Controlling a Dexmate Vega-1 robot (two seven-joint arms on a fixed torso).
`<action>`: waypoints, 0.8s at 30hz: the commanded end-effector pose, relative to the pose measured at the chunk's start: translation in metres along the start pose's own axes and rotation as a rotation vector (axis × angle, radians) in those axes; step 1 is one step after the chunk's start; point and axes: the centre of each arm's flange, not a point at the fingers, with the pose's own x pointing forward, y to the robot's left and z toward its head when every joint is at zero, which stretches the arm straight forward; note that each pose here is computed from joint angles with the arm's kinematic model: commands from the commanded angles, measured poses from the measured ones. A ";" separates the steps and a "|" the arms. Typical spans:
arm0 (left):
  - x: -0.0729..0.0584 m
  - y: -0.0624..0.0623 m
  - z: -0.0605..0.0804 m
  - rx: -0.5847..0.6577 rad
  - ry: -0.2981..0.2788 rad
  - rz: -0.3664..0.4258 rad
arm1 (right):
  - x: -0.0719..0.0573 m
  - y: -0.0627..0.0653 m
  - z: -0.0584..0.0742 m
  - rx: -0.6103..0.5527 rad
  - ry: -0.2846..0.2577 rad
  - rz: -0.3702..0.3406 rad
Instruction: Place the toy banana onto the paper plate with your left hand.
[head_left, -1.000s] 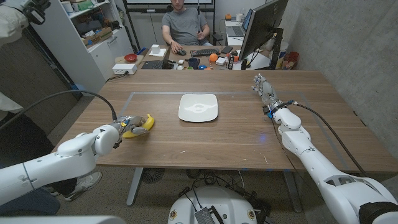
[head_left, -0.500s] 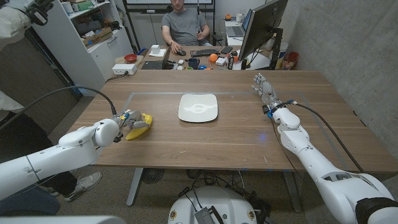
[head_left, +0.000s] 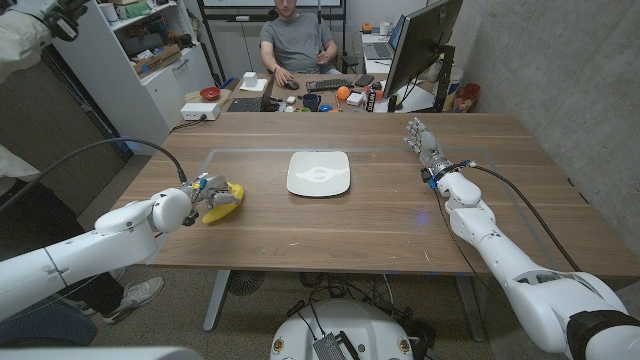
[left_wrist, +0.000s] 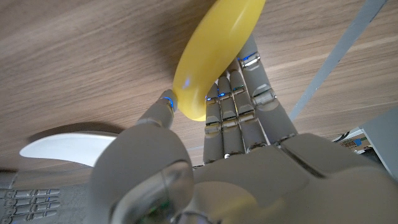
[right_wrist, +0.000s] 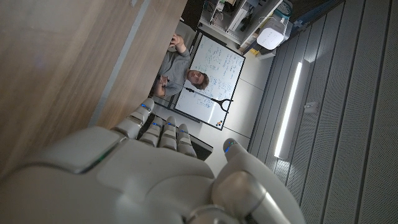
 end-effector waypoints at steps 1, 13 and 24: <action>-0.002 -0.012 0.000 -0.172 0.012 -0.057 | -0.002 -0.004 0.000 0.007 0.002 -0.005; -0.023 0.005 0.004 -0.192 -0.022 0.033 | -0.007 -0.006 -0.003 0.013 0.003 -0.010; -0.036 0.017 0.002 -0.204 -0.034 0.096 | -0.009 -0.003 -0.001 0.013 0.001 -0.005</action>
